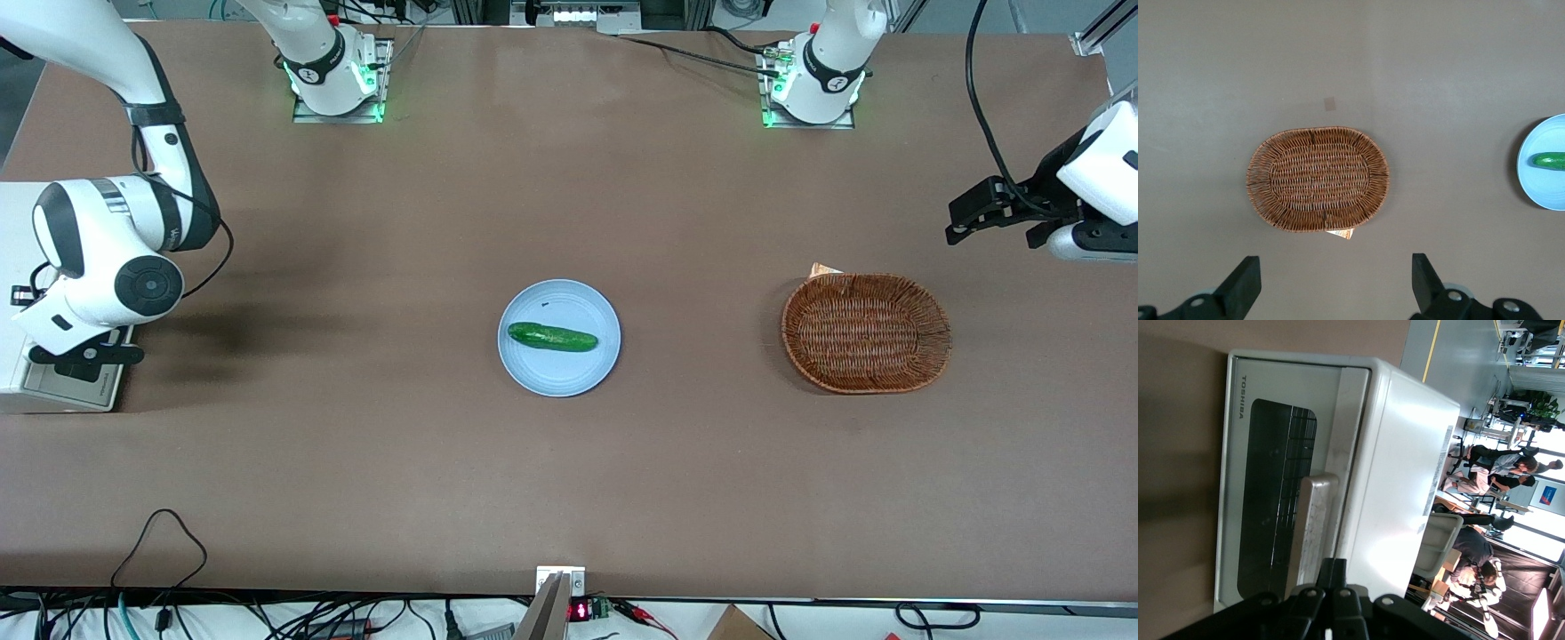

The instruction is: Open oven door with right arm only

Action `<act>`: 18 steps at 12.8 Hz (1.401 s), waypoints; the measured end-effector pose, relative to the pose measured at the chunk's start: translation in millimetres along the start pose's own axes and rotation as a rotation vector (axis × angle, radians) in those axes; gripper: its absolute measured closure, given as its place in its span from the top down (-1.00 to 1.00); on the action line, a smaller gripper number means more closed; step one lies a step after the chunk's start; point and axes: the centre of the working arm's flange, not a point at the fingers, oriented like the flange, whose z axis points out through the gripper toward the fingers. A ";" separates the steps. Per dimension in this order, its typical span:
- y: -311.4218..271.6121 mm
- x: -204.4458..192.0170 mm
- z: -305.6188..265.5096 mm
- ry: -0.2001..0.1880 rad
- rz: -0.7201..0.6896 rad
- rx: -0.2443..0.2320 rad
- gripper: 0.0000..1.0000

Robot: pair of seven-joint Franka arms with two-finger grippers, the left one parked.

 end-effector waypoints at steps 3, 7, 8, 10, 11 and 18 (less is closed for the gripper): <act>-11.4 -5.6 12.6 0.022 0.039 -0.072 -0.96; -22.8 -10.9 19.9 0.031 0.035 -0.103 -0.96; -22.9 -10.7 19.8 0.033 0.035 -0.102 -0.96; -23.2 -10.3 19.3 0.037 0.035 -0.099 -0.96; -23.4 -10.3 19.3 0.038 0.035 -0.099 -0.96; -29.3 -12.7 23.1 0.041 0.024 -0.090 -0.96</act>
